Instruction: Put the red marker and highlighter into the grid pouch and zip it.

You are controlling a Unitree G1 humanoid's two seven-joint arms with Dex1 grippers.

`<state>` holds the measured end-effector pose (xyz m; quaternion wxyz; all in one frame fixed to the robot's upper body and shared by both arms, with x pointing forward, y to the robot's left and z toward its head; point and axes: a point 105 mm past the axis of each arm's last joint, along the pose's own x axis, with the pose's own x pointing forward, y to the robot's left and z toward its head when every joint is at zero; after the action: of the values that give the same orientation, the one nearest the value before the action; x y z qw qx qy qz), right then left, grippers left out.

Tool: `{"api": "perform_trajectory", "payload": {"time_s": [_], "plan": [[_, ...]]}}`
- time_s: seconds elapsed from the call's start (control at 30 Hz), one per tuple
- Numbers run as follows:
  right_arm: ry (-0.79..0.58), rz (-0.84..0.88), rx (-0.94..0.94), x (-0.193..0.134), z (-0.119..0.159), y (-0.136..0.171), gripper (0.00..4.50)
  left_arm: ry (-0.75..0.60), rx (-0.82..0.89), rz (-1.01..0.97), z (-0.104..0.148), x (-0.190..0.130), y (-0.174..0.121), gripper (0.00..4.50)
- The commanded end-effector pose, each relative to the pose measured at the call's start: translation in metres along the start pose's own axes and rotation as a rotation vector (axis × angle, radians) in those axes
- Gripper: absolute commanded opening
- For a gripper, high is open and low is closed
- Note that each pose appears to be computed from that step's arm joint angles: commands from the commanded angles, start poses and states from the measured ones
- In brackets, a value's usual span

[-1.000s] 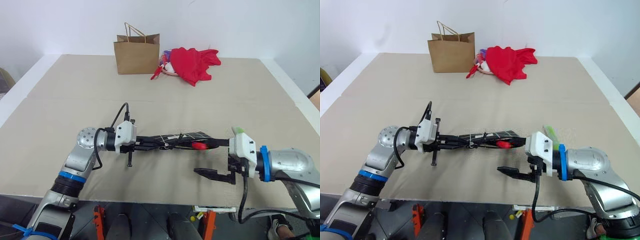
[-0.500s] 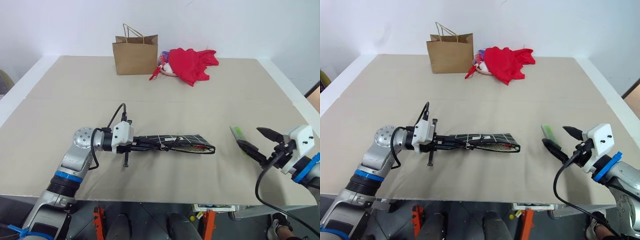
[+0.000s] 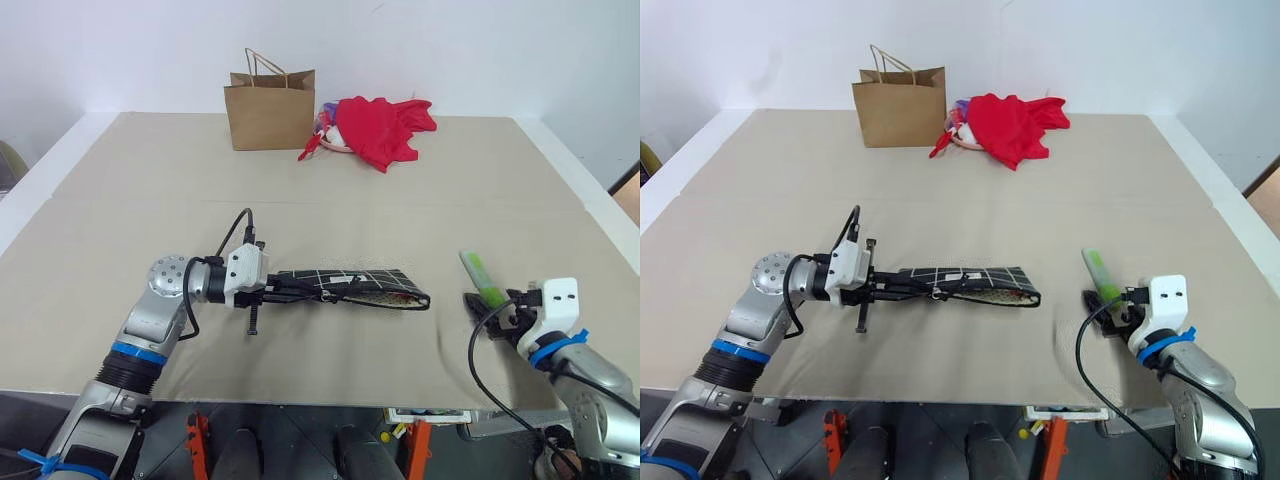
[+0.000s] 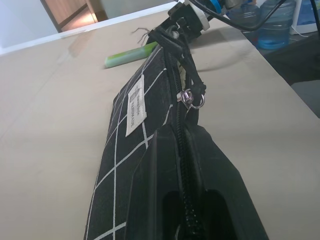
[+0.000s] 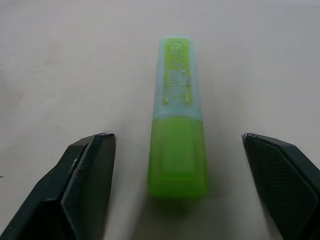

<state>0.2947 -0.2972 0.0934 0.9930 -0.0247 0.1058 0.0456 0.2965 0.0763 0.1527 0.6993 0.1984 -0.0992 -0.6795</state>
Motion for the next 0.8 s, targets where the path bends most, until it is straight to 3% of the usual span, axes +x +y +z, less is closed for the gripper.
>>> {"api": "perform_trajectory", "payload": {"time_s": [0.03,0.17,0.2,0.33,0.47,0.57,0.63,0.8], "plan": [[0.026,-0.033,-0.013,0.004,-0.006,-0.004,2.91,-0.015,0.047,0.007,0.010,-0.001,0.004,0.00],[0.041,-0.022,-0.025,0.005,-0.010,-0.003,1.23,-0.015,0.048,0.012,0.010,-0.001,0.004,0.00],[0.044,-0.015,-0.028,0.005,-0.010,-0.002,1.13,-0.013,0.048,0.014,0.010,-0.001,0.004,0.00],[0.020,0.053,-0.136,0.002,0.001,0.008,1.13,-0.015,0.049,0.017,0.009,-0.001,0.005,0.00],[-0.176,0.335,-0.184,-0.009,0.065,0.047,1.13,-0.020,0.046,0.007,0.010,0.000,0.003,0.00],[-0.225,0.591,-0.342,-0.032,0.103,0.078,1.13,-0.013,0.046,-0.015,0.009,-0.001,0.001,0.00],[-0.157,0.761,-0.500,-0.047,0.103,0.098,1.13,-0.012,0.046,-0.021,0.008,-0.001,0.000,0.00],[-0.012,1.033,-0.561,-0.075,0.088,0.130,1.13,-0.023,0.043,-0.027,0.009,0.002,0.000,0.00]]}}
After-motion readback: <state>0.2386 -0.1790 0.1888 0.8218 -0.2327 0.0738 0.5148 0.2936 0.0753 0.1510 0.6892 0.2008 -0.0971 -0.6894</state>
